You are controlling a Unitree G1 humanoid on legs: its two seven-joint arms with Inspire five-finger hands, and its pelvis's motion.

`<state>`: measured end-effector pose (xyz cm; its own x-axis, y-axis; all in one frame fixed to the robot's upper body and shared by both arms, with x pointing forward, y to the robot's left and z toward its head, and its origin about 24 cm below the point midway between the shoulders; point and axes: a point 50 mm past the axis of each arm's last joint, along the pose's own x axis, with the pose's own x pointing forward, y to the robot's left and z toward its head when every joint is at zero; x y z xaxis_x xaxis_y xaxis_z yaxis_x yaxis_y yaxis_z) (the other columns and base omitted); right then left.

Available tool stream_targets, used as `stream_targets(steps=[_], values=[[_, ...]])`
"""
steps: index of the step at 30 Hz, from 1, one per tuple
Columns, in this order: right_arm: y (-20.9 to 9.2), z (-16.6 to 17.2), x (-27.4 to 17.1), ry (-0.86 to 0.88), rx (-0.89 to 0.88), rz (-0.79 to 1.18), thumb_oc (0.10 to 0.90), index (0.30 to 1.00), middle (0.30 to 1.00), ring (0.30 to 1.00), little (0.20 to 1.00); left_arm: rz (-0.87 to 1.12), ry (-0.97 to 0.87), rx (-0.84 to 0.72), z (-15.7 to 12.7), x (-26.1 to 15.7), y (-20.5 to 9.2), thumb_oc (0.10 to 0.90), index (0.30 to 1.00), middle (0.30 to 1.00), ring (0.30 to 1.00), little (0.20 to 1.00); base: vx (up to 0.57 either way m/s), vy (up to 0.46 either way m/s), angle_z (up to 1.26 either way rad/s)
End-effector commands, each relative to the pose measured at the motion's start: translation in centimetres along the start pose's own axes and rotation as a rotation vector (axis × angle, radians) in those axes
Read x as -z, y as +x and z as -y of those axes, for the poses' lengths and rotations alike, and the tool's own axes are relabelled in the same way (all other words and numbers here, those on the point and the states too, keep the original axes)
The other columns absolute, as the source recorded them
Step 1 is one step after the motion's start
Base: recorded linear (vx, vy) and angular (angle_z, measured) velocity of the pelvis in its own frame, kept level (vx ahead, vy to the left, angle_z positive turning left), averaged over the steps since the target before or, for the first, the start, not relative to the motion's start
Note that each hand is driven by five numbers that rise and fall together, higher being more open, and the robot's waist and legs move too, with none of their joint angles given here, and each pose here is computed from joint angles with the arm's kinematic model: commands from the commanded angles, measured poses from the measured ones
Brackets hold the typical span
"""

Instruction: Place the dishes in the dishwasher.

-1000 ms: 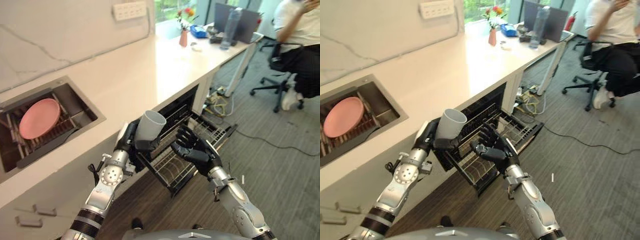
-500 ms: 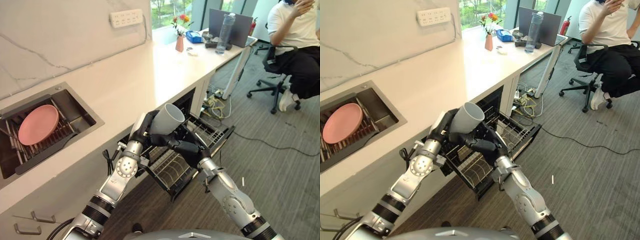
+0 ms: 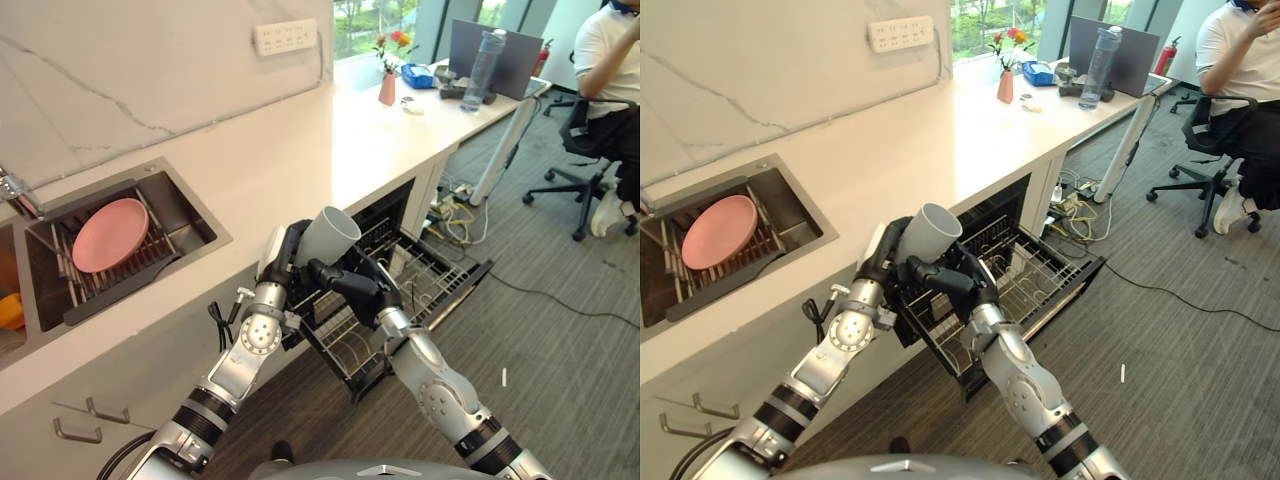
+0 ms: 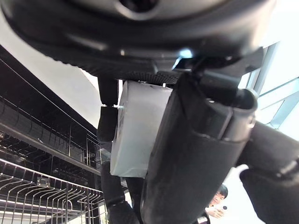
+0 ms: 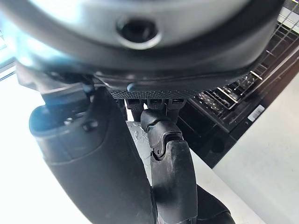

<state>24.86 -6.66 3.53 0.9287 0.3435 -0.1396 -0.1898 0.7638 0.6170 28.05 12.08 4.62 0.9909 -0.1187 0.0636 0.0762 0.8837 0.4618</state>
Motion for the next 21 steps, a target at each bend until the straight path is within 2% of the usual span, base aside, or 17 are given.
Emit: stream_targets(steps=[1,8,15,21], values=[[2.6,-7.7,-4.9,0.097,-0.275,0.249,0.800,0.900,0.900,0.900,0.900,0.323,0.029,0.064,2.2,-7.2,3.3,0.400,0.300,0.300,0.300,0.300,-0.02,0.003,0.15],[3.1,-8.5,-5.0,0.088,-0.267,0.260,0.800,0.900,0.900,0.900,0.900,0.339,0.037,0.095,3.3,-7.7,3.4,0.400,0.300,0.300,0.300,0.300,-0.01,0.005,0.07],[4.7,-9.7,-5.1,0.182,-0.183,0.268,0.800,0.900,0.900,0.900,0.900,0.345,0.064,0.152,5.8,-8.3,3.7,0.400,0.300,0.300,0.300,0.300,0.00,0.000,0.00],[5.2,-9.5,-5.8,0.220,-0.143,0.292,0.800,0.900,0.900,0.900,0.900,0.347,0.064,0.190,6.6,-8.6,3.7,0.400,0.300,0.300,0.300,0.300,0.00,0.000,0.00]])
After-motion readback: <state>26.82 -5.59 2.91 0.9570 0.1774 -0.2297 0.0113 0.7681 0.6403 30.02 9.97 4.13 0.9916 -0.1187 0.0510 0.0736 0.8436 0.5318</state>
